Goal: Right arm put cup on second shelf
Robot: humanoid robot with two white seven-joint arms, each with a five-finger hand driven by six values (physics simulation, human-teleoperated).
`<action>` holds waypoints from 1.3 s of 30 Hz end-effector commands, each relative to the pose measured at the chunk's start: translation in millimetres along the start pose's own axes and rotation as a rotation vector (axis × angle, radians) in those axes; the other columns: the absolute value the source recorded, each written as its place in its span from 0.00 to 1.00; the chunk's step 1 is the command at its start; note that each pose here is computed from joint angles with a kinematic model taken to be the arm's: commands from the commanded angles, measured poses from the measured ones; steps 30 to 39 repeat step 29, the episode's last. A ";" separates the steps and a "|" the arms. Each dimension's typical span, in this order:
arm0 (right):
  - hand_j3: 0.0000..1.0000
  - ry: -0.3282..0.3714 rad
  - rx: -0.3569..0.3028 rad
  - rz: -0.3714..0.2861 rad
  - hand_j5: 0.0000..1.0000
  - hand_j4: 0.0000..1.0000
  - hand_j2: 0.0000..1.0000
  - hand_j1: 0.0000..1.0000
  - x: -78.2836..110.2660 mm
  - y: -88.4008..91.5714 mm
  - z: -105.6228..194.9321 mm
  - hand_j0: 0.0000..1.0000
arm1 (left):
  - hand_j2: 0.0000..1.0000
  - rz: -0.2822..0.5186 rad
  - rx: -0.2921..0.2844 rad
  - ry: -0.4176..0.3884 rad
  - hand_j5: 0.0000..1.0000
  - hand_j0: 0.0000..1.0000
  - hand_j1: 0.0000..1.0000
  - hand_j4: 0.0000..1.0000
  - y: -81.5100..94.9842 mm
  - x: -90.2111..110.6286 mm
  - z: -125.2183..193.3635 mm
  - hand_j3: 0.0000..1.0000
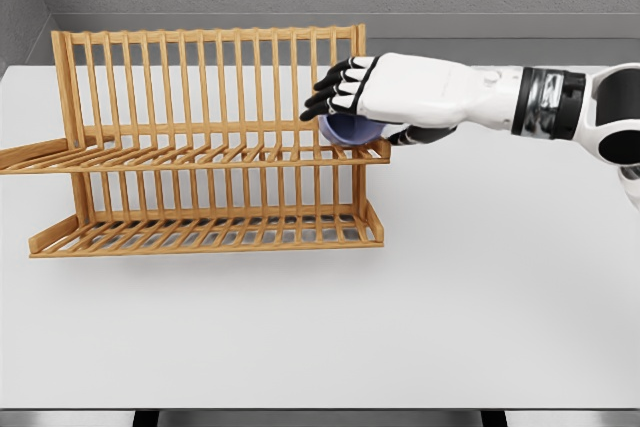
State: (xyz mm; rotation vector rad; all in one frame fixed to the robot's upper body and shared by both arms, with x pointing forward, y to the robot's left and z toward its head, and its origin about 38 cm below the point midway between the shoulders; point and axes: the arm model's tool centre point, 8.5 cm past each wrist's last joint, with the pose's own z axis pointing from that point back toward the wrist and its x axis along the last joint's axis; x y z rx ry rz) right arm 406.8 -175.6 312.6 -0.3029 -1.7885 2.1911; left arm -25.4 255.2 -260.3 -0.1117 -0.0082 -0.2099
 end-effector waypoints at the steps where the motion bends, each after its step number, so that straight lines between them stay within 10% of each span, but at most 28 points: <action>1: 1.00 0.008 0.002 -0.003 1.00 1.00 1.00 1.00 -1.6 -0.3 3.2 1.00 | 1.00 0.000 0.000 0.000 1.00 1.00 1.00 1.00 0.0 0.0 0.0 1.00; 6: 1.00 0.011 -0.001 0.008 1.00 1.00 1.00 1.00 -2.5 -3.7 6.2 1.00 | 1.00 0.000 0.000 0.000 1.00 1.00 1.00 1.00 0.0 0.0 0.0 1.00; 11: 1.00 0.148 -0.175 0.116 1.00 1.00 1.00 1.00 -23.4 -64.6 73.7 1.00 | 1.00 0.000 0.000 0.000 1.00 1.00 1.00 1.00 0.0 0.0 0.0 1.00; 19: 1.00 0.237 -0.192 -0.063 1.00 1.00 1.00 1.00 -31.0 18.6 113.4 1.00 | 1.00 0.000 0.000 0.000 1.00 1.00 1.00 1.00 0.0 0.0 0.0 1.00; 39: 1.00 0.229 -0.180 -0.144 1.00 1.00 1.00 1.00 -26.8 48.1 104.1 1.00 | 1.00 0.000 0.000 0.000 1.00 1.00 1.00 1.00 0.0 0.0 0.0 1.00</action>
